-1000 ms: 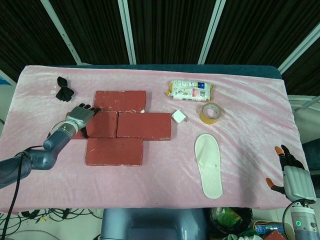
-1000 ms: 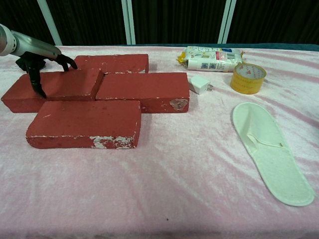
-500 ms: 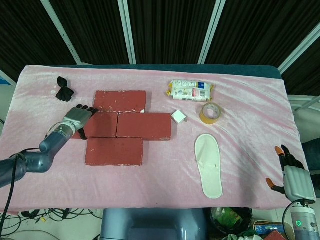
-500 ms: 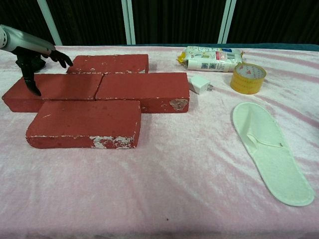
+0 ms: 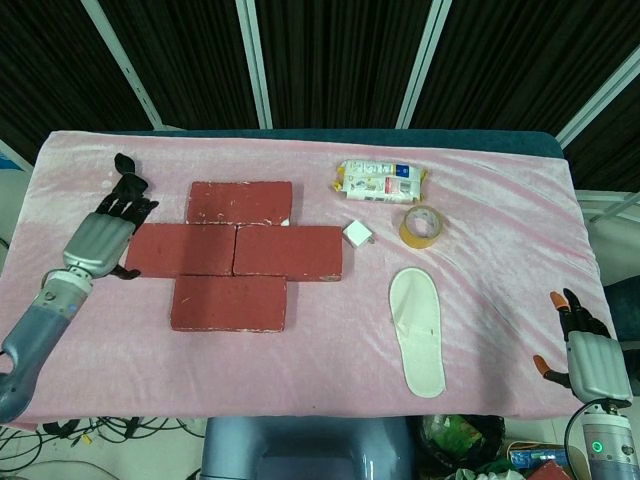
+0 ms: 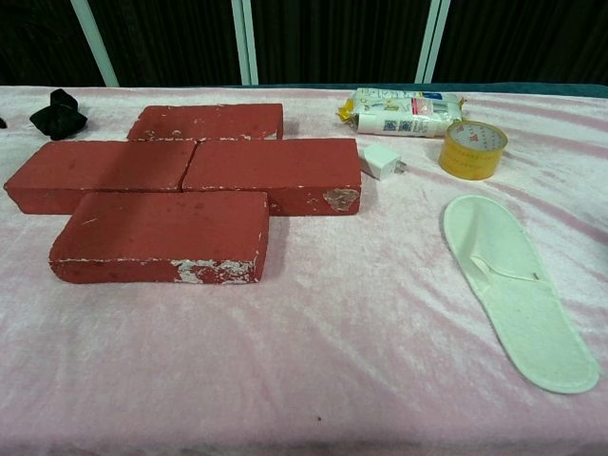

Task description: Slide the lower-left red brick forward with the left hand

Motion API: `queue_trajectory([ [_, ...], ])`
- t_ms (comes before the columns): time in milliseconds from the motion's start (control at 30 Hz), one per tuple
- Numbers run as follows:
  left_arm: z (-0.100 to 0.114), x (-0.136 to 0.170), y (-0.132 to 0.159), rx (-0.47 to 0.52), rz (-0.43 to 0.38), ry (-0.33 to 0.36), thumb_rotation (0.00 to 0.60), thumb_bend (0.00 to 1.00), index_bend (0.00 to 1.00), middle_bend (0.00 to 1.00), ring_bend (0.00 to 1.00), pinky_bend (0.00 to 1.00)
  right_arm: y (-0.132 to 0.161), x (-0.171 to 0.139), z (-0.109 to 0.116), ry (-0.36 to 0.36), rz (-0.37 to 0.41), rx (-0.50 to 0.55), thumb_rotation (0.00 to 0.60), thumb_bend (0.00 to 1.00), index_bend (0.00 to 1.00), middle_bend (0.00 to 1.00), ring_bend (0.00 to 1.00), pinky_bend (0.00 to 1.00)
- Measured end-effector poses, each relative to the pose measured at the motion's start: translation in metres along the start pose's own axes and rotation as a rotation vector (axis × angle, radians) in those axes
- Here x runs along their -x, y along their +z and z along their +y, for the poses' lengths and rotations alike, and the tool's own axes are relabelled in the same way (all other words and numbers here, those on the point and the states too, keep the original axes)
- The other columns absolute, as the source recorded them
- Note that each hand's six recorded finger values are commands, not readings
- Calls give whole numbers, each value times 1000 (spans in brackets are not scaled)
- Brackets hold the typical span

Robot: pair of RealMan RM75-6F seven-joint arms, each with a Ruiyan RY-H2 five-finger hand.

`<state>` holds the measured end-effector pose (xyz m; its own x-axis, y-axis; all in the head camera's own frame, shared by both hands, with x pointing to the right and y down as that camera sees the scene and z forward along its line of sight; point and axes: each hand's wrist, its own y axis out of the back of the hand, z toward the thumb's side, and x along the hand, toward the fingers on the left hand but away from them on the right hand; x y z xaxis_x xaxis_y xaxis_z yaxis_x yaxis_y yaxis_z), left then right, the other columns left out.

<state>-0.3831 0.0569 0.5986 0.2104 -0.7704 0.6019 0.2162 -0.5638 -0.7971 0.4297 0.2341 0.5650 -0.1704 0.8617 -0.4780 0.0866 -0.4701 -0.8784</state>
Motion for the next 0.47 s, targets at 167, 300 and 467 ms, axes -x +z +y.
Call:
queue_trajectory([
  [167, -16, 77, -22, 50, 3, 113, 600, 0, 0, 62, 0, 0, 1, 0, 2, -10, 9, -5, 600, 156, 79, 7, 124, 199],
  [300, -33, 131, -37, 96, 41, 142, 600, 0, 0, 62, 0, 0, 5, 1, 5, -33, 35, -10, 600, 157, 79, 8, 124, 199],
  [467, -66, 184, -57, 107, 107, 134, 600, 0, 0, 61, 0, 0, 10, -1, 11, -83, 93, -8, 600, 156, 79, 8, 124, 199],
])
